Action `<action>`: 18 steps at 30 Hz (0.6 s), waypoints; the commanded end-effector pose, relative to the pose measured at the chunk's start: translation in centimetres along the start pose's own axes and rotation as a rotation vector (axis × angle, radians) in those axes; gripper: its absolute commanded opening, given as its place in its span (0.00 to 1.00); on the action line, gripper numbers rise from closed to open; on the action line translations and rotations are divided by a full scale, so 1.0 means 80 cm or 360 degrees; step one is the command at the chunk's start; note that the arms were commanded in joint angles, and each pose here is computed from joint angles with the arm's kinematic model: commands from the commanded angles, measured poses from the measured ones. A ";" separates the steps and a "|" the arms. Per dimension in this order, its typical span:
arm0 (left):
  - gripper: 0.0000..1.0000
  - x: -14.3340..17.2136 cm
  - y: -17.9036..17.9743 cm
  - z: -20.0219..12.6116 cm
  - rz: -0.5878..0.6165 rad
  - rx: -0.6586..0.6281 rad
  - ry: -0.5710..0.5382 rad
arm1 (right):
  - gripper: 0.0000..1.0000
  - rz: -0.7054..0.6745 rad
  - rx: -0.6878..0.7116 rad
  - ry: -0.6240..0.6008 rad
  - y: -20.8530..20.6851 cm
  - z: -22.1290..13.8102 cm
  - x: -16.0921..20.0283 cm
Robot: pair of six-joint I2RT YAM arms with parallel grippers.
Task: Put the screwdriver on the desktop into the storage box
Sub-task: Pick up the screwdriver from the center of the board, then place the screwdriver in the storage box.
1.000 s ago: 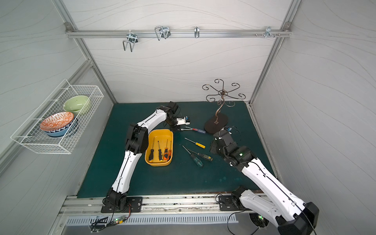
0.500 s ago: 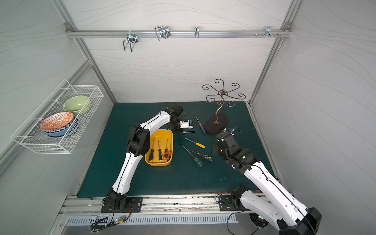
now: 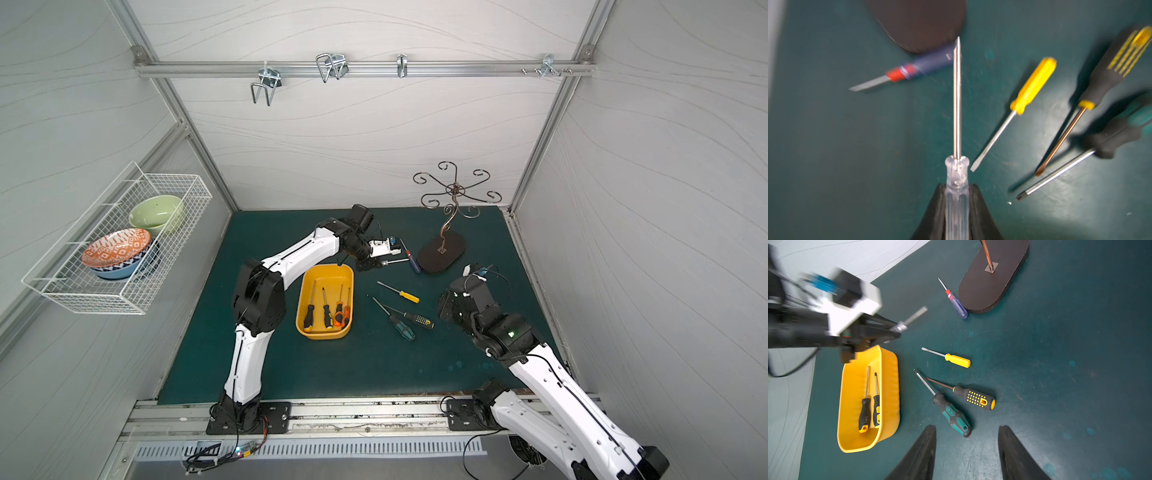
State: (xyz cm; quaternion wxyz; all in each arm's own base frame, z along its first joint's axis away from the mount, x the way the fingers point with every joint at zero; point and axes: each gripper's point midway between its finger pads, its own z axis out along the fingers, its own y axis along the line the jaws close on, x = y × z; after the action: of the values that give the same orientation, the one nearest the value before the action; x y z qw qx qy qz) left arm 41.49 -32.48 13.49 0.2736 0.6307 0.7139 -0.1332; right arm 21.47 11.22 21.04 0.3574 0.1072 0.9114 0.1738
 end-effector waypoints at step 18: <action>0.00 0.131 -0.112 -0.150 -0.2109 -0.0571 0.0032 | 0.51 -0.0053 -0.0029 0.0003 0.014 0.011 -0.008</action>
State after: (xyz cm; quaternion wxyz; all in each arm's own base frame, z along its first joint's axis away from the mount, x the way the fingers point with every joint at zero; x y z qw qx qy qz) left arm 31.89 -22.13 18.44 0.2812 0.1431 0.9314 -0.1818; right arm 22.05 11.84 20.48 0.3507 0.0929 0.9168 0.1670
